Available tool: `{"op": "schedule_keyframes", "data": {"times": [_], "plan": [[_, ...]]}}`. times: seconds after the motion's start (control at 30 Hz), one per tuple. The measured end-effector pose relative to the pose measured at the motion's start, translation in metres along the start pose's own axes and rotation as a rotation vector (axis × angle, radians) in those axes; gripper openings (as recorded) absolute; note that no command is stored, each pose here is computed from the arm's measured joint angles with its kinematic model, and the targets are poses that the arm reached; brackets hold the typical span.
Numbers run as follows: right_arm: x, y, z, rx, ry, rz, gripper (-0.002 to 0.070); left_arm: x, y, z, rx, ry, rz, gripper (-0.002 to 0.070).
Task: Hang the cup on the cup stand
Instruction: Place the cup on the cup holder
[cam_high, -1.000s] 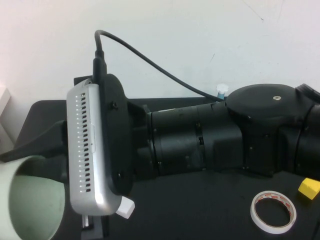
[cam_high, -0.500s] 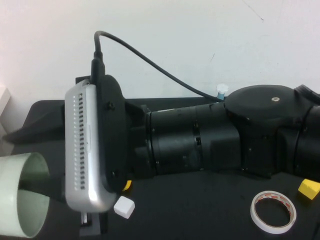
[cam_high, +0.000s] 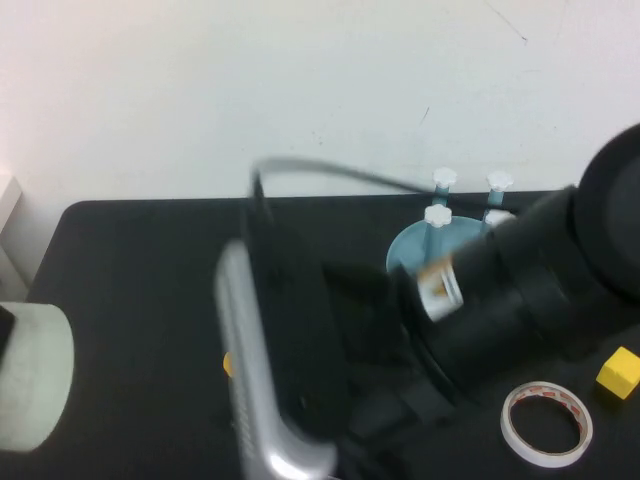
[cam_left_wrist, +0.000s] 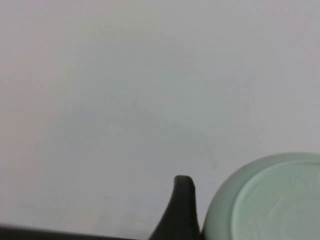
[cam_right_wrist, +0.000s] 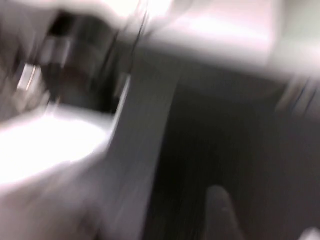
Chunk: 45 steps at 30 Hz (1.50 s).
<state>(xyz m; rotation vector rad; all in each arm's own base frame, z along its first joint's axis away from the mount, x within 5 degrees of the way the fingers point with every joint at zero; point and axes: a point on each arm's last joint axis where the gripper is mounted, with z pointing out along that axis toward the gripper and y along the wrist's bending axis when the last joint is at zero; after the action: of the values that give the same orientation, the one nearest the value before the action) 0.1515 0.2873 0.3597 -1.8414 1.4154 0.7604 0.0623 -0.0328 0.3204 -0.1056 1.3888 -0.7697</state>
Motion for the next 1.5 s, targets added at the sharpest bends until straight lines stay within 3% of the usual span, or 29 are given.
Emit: {"op": "schedule_keyframes", "data": {"times": [0.07,0.17,0.23,0.33,0.6,0.8,1.0,1.13,1.27,1.5], "plan": [[0.015,0.004,-0.002,-0.040,0.170,0.066,0.0345,-0.003,-0.004,0.003,0.030,0.014,0.237,0.0575],[0.039,0.007,-0.010,-0.047,0.447,0.130,0.0179,-0.005,-0.007,0.011,0.067,0.039,0.484,0.0575],[0.050,0.007,-0.016,-0.020,0.582,0.155,0.0077,-0.007,-0.008,0.018,0.083,0.057,0.574,0.0575],[0.066,0.006,-0.026,0.077,0.724,0.176,0.0027,-0.012,-0.007,0.033,0.103,0.097,0.608,0.0575],[0.103,0.012,-0.050,0.351,0.933,0.265,0.0008,-0.020,-0.003,0.091,0.234,0.240,0.587,0.0575],[0.123,0.028,-0.067,0.477,0.975,0.346,0.0003,-0.022,0.011,0.143,0.295,0.333,0.497,0.0575],[0.134,0.043,-0.077,0.498,0.997,0.403,0.0001,-0.027,0.020,0.197,0.311,0.375,0.445,0.0575],[0.135,0.044,-0.078,0.498,1.009,0.414,0.0001,-0.016,0.010,0.234,0.340,0.406,0.454,0.0575],[0.135,0.044,-0.078,0.499,1.008,0.414,0.0001,0.010,-0.008,0.274,0.351,0.433,0.506,0.0575],[0.135,0.044,-0.078,0.501,1.008,0.419,0.0000,0.080,-0.020,0.343,0.388,0.515,0.512,0.0575]]}}
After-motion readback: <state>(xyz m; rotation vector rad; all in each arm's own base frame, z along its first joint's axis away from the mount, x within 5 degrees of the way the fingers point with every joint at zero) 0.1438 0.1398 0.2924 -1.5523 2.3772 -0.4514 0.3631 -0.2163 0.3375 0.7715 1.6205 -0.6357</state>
